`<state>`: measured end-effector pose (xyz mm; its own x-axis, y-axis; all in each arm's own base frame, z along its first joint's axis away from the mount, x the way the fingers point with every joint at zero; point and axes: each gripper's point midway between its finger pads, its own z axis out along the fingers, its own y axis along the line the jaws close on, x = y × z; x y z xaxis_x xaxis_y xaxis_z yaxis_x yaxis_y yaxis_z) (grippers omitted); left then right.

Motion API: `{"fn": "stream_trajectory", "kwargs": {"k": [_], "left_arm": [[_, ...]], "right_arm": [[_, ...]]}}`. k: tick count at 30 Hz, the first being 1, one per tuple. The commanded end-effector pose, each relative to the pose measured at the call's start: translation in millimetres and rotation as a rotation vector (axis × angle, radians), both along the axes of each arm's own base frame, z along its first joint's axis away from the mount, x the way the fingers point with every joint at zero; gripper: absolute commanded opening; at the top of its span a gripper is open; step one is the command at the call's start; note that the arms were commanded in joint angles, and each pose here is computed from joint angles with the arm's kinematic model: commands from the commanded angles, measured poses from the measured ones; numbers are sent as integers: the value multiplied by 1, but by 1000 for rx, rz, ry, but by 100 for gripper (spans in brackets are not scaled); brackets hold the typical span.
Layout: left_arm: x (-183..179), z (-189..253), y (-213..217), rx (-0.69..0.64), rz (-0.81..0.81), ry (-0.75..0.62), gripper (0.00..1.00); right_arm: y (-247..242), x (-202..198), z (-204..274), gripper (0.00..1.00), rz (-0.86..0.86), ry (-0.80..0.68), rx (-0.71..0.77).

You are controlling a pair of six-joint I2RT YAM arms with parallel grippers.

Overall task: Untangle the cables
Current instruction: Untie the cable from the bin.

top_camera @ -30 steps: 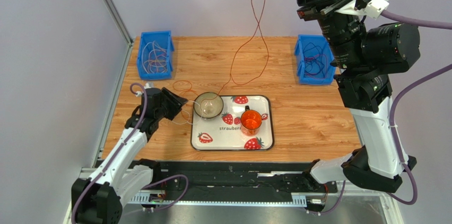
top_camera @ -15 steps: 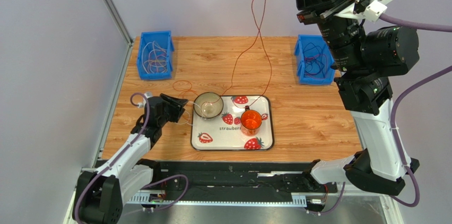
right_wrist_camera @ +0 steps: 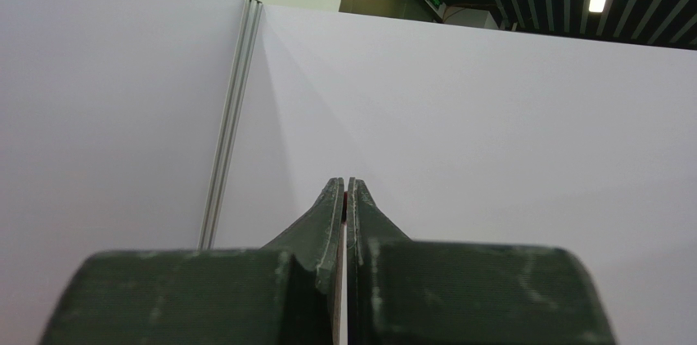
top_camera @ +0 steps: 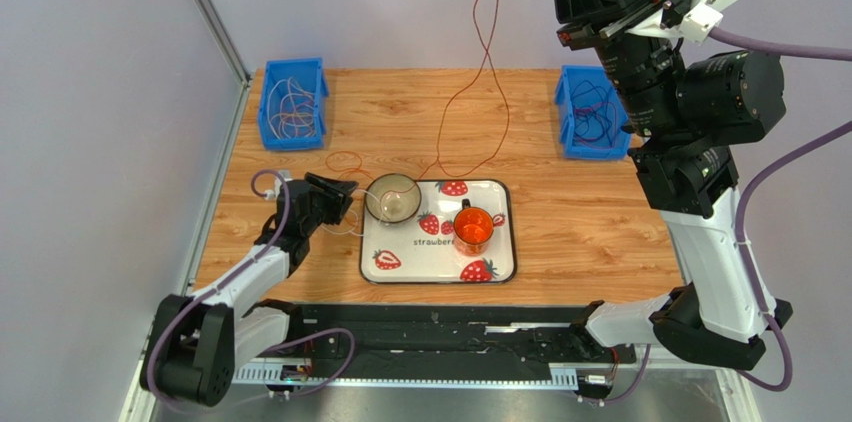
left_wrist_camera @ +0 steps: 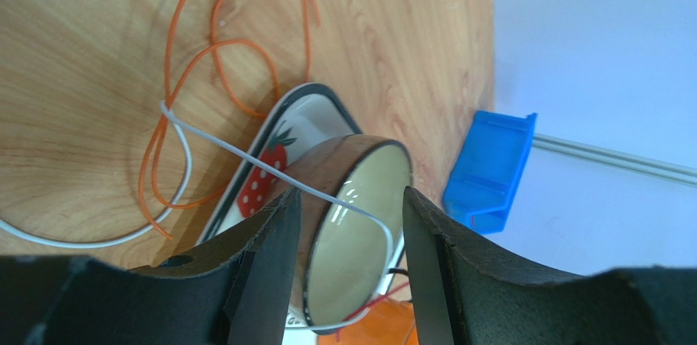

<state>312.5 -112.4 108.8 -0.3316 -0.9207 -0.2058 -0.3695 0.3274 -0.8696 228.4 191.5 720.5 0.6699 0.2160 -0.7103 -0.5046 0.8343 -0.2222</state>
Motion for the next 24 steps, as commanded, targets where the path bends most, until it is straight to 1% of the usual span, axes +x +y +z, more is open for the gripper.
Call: {"fn": "stream_trajectory", "kwargs": {"k": [1,4,7,8,10,11,12,13,15,16,18,19,20,21,22,24], "left_arm": [[14,7,-12,-44,-39,-36,56],[17,3,-12,-38,-33,-20,54],[20,5,-11,-30,-31,-27,49],[20,5,-11,-28,-32,-29,37],[20,4,-10,-25,-26,-25,22],[20,4,-9,-23,-25,-21,8],[20,6,-8,-18,-17,-19,2],[16,-1,-6,-3,-16,14,0],[17,6,-1,36,-4,0,0],[12,1,3,61,0,37,0],[15,16,10,110,-4,10,0],[14,14,22,133,17,36,0],[17,24,30,165,23,15,0],[18,26,36,170,20,17,0],[18,24,56,180,62,42,0],[20,26,74,202,76,54,0]], "right_arm": [[-13,-15,14,0,11,-34,53],[-13,-15,12,0,13,-29,52],[-14,-16,11,0,13,-28,57],[-15,-17,11,0,12,-30,59],[-15,-16,10,0,11,-29,59],[-15,-16,10,0,11,-29,59],[-15,-16,10,0,13,-28,59],[-15,-16,11,0,13,-29,60],[-17,-18,13,0,12,-35,63],[-17,-19,14,0,13,-36,66],[-21,-22,16,0,6,-44,69],[-24,-24,17,0,0,-47,72],[-26,-25,19,0,-8,-57,71],[-30,-29,23,0,-15,-70,75],[-38,-27,24,0,-46,-59,96],[-45,-33,29,0,-62,-77,103]]}}
